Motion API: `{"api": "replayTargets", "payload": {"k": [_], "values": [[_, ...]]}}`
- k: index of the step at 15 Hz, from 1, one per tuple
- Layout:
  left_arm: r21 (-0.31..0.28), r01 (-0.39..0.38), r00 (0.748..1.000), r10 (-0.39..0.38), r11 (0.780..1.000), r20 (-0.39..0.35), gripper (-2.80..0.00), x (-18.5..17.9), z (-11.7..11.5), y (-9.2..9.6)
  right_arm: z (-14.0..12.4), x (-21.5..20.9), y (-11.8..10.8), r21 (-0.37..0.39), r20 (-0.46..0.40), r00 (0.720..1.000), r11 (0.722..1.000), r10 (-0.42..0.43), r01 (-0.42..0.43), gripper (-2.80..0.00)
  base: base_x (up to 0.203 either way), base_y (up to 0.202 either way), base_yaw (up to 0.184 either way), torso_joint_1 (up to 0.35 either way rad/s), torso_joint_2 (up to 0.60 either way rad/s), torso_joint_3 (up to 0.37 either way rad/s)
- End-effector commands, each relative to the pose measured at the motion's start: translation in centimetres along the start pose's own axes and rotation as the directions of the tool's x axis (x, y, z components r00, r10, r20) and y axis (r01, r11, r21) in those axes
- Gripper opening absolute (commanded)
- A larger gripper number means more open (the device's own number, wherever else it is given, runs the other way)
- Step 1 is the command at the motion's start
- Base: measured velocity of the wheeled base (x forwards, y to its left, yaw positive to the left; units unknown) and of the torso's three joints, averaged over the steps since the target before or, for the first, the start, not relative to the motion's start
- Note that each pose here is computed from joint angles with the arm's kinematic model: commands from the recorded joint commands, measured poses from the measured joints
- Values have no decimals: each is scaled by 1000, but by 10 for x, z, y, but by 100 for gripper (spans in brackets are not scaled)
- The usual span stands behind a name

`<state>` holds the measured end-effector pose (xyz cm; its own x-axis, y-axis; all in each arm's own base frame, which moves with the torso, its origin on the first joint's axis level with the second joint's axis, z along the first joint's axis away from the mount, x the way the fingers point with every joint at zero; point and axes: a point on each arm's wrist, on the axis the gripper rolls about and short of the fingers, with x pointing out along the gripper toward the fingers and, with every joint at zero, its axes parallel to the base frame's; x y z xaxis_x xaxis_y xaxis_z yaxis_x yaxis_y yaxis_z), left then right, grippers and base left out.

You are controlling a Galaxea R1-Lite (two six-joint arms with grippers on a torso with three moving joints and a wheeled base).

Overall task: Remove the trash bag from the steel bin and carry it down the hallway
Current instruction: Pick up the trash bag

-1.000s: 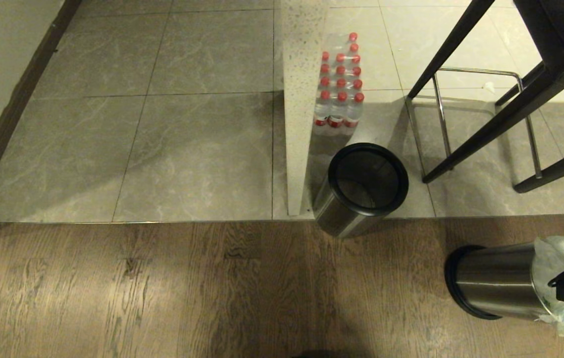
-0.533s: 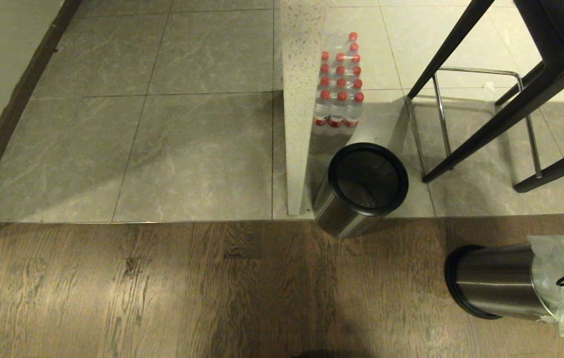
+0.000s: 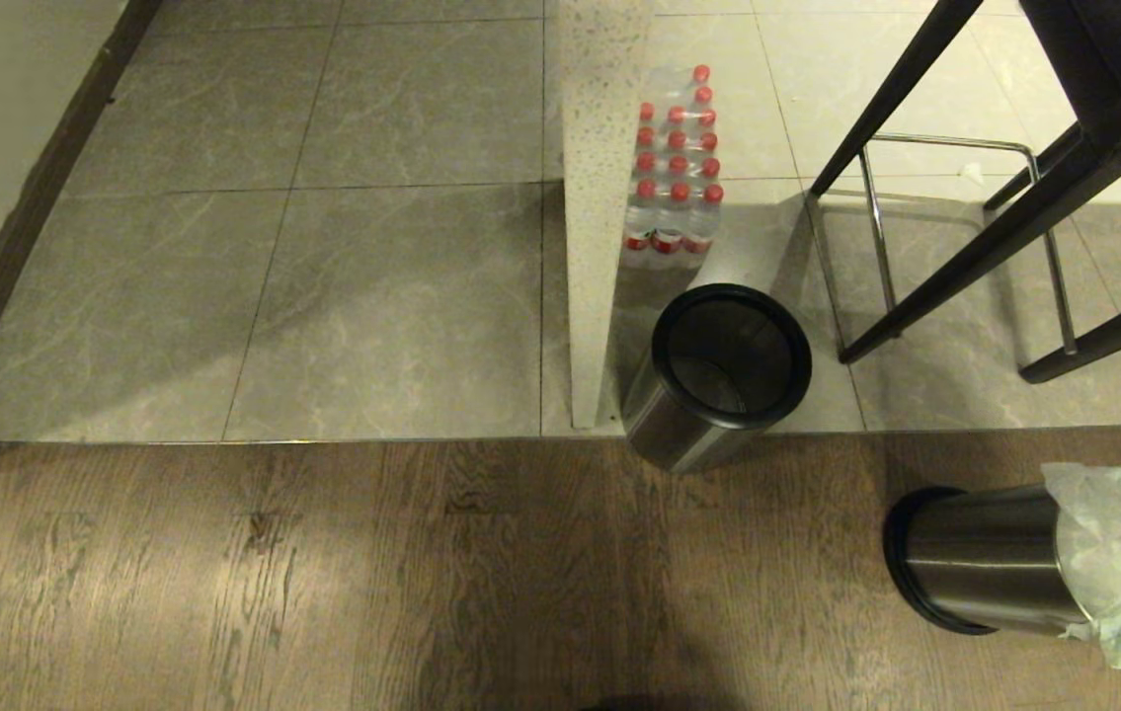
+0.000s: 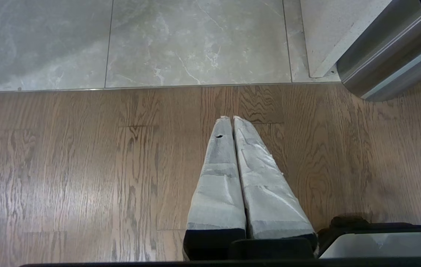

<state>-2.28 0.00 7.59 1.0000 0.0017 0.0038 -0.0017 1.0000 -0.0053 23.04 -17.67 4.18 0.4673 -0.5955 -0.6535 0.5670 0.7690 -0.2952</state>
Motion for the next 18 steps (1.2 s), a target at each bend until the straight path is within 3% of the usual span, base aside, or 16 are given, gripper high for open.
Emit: {"api": "replayTargets", "payload": {"k": [1, 3, 5, 9, 12, 18], "values": [[-1, -1, 1000, 1, 1000, -1, -280, 0, 0, 0, -4, -31, 6, -22, 3, 999, 999, 40, -40, -280, 0, 0, 0, 0, 0, 0], [-1, 0, 1000, 0, 1000, -2, -280, 0, 0, 0, -7, -35, 15, -40, -33, 996, 996, 83, -84, -280, 0, 0, 0, 0, 0, 0], [-1, -1, 1000, 1, 1000, -2, -280, 0, 0, 0, -4, -29, 19, 18, -42, 995, 996, 90, -89, -280, 0, 0, 0, 0, 0, 0], [-1, -1, 1000, 1, 1000, -1, -280, 0, 0, 0, -13, -25, 23, 21, -102, 987, 992, 124, -122, -280, 0, 0, 0, 0, 0, 0], [-1, 0, 1000, 0, 1000, -1, -280, 0, 0, 0, -8, -15, 27, 76, -78, 975, 977, 206, -200, -280, 0, 0, 0, 0, 0, 0], [-1, 0, 1000, 0, 1000, -1, -280, 0, 0, 0, -4, -15, 24, 134, -33, 979, 972, 199, -193, -280, 0, 0, 0, 0, 0, 0]]}}
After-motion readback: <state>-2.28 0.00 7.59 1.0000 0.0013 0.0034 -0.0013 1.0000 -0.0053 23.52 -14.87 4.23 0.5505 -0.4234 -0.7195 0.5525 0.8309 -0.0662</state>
